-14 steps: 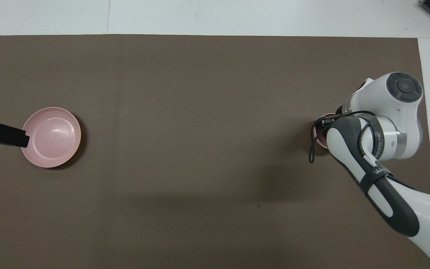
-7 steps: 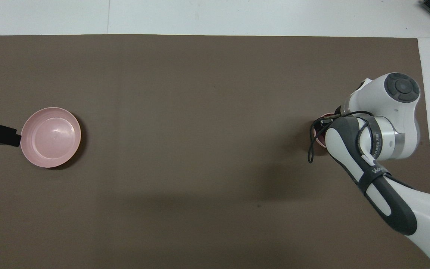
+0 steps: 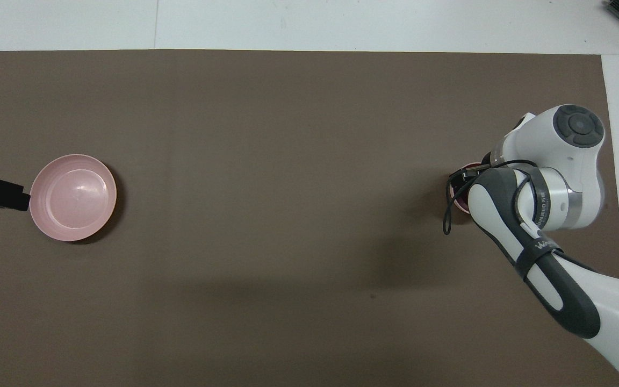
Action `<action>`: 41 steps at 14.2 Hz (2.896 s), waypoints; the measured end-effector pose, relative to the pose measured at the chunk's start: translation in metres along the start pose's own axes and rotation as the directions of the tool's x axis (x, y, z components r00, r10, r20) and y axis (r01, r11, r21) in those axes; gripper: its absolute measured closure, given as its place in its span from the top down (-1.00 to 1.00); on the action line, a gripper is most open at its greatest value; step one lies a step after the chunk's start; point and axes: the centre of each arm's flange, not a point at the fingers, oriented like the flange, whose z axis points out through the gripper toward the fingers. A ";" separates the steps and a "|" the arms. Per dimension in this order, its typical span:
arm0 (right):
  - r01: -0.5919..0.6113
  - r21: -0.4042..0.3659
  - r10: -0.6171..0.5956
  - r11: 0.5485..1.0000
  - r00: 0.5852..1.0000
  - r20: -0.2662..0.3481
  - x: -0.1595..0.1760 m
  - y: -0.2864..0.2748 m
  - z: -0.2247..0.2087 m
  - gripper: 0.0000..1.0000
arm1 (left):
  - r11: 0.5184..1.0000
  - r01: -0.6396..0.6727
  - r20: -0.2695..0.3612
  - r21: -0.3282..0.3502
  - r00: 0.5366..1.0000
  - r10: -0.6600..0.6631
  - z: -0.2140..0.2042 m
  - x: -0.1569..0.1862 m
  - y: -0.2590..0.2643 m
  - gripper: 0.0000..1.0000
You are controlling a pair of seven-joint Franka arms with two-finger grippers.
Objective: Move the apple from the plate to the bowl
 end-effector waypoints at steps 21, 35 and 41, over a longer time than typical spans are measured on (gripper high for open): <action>-0.107 0.014 0.108 0.994 0.991 -0.074 -0.081 0.009 -0.277 1.00 | 1.000 -0.002 0.001 -0.001 1.000 0.002 -0.002 -0.003 -0.014 1.00; -0.086 0.015 0.087 0.996 0.994 -0.066 -0.115 0.021 -0.362 1.00 | 1.000 -0.001 -0.001 -0.001 1.000 0.001 -0.003 -0.004 -0.015 1.00; -0.086 0.015 0.087 0.996 0.995 -0.055 -0.116 0.021 -0.361 1.00 | 1.000 -0.003 0.002 -0.001 1.000 0.003 -0.004 -0.006 -0.014 1.00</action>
